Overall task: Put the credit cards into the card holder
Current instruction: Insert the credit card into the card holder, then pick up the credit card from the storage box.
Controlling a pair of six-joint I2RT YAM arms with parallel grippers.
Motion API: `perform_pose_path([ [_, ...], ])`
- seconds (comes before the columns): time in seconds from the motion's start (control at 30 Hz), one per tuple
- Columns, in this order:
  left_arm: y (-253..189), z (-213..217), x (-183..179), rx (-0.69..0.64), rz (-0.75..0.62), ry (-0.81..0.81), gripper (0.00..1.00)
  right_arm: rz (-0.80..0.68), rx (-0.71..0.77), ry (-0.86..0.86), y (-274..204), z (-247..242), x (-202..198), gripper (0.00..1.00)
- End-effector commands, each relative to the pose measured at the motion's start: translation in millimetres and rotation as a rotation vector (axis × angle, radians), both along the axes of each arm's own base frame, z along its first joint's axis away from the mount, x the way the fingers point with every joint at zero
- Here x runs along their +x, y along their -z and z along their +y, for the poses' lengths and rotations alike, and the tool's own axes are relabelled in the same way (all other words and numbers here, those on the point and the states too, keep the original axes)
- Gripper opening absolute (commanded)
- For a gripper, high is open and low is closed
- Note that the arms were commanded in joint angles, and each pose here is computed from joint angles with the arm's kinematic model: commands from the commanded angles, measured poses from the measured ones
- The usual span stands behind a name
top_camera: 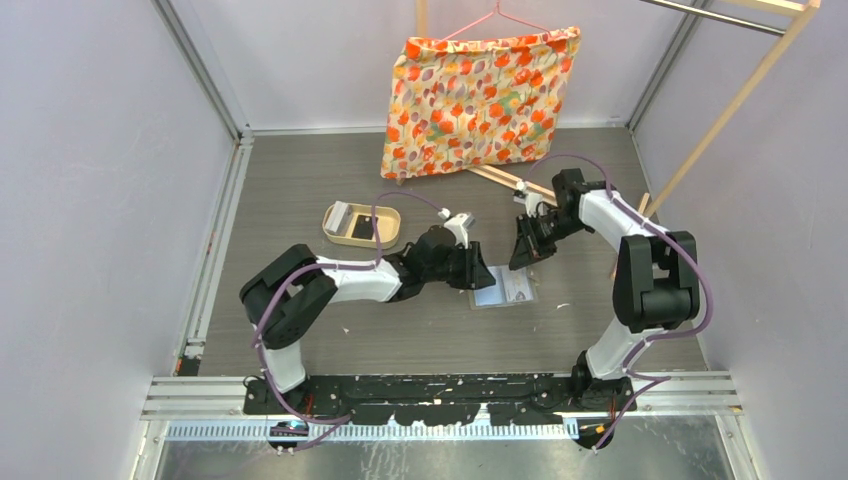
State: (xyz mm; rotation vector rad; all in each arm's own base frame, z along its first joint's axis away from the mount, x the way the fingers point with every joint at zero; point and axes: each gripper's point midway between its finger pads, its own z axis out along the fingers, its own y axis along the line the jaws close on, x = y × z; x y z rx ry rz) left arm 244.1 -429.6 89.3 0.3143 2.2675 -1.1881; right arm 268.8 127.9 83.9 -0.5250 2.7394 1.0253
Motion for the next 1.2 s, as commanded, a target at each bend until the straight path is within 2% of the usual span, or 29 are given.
perform_pose_path([
  [0.0, 2.0, 13.9, 8.3, 0.023, -0.105, 0.021, 0.34, 0.011, 0.048, 0.011, 3.2, 21.4, 4.4, 0.08],
  [0.13, 10.3, 11.6, 9.0, 0.04, -0.132, 0.054, 0.24, 0.033, 0.019, -0.005, 13.7, 27.4, 3.9, 0.05],
  [0.23, 17.2, 11.0, 11.9, 0.059, -0.157, 0.063, 0.2, 0.038, -0.021, -0.021, 22.6, 29.4, 2.8, 0.04],
  [0.43, 13.2, 6.3, 11.0, 0.007, -0.215, 0.072, 0.19, 0.058, -0.112, -0.059, 43.0, 28.7, -0.2, 0.03],
  [0.7, 29.1, -9.0, 7.4, -0.03, -0.193, 0.123, 0.19, 0.073, -0.19, -0.089, 58.4, 22.9, -3.9, 0.02],
  [1.17, 72.2, 22.0, 15.7, 0.08, -0.1, -0.003, 0.17, 0.024, -0.34, -0.111, 61.9, -3.3, -2.1, 0.02],
])
